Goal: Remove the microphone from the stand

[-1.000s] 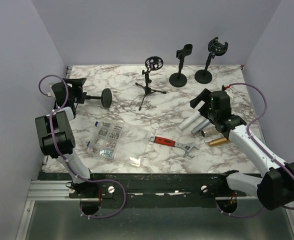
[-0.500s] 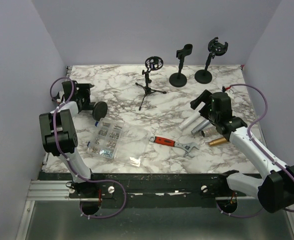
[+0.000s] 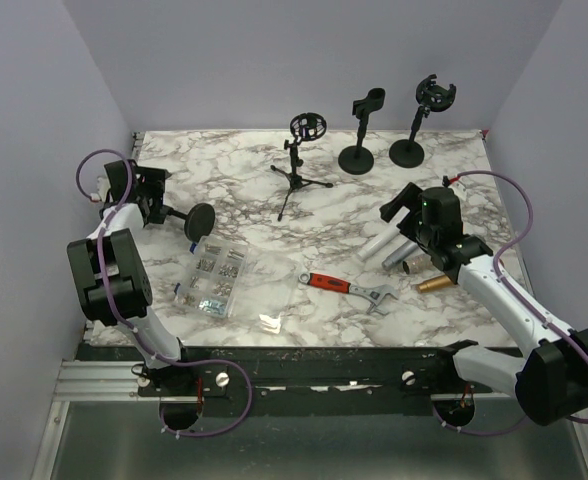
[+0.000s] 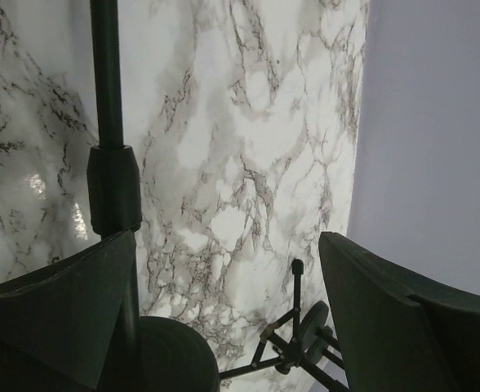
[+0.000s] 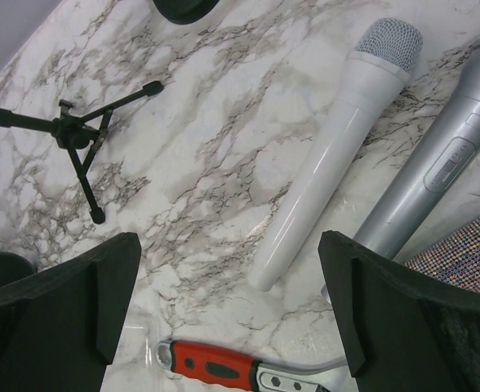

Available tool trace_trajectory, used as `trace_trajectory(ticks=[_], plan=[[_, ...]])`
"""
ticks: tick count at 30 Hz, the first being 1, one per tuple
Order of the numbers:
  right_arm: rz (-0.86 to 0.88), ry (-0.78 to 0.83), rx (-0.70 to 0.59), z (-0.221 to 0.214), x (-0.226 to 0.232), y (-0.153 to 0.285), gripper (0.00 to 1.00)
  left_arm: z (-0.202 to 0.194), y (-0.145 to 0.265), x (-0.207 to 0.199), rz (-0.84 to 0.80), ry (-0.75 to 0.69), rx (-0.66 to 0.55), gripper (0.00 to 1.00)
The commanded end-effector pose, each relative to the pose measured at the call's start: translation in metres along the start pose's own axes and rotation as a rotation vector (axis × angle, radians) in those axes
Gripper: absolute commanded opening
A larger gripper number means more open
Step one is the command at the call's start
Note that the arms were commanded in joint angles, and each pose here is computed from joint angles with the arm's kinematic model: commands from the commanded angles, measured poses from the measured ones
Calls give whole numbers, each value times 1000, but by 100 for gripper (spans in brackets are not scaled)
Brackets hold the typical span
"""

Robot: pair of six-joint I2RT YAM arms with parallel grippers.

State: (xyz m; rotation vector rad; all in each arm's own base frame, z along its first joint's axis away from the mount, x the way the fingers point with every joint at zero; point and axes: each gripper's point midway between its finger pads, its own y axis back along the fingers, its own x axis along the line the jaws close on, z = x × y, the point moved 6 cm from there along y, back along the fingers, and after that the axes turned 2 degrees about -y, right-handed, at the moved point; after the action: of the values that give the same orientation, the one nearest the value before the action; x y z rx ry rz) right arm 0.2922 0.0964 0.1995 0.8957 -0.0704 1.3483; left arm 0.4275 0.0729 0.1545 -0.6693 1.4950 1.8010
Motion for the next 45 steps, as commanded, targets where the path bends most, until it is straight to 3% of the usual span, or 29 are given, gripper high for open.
trace_trajectory(ticks=[1, 11, 20, 23, 25, 30, 33, 38, 42, 45], plan=[[29, 5, 8, -3, 2, -1, 100, -5, -2, 19, 91, 69, 96, 99], [25, 8, -5, -2, 0, 2, 100, -12, -10, 35, 196, 124, 109, 96], [32, -2, 2, -1, 3, 2, 100, -24, -31, 34, 213, 136, 127, 80], [30, 2, -11, 2, 3, 6, 100, -27, -36, 32, 199, 158, 139, 71], [27, 4, -19, 3, 2, 7, 100, -26, -36, 29, 169, 155, 116, 55], [30, 6, -27, 6, 4, 10, 100, -16, -28, 3, -8, 104, 42, 2], [36, 7, -24, 6, 5, 10, 100, -11, -19, -25, -115, 33, 22, 0], [44, 17, -16, 7, 8, 8, 100, 0, 17, -90, -459, -128, -66, 0], [90, 63, 2, 8, 14, 8, 100, -3, 55, -138, -677, -377, -119, 0], [199, 133, 38, 7, 29, 9, 100, -27, 89, -165, -852, -626, -116, 0]])
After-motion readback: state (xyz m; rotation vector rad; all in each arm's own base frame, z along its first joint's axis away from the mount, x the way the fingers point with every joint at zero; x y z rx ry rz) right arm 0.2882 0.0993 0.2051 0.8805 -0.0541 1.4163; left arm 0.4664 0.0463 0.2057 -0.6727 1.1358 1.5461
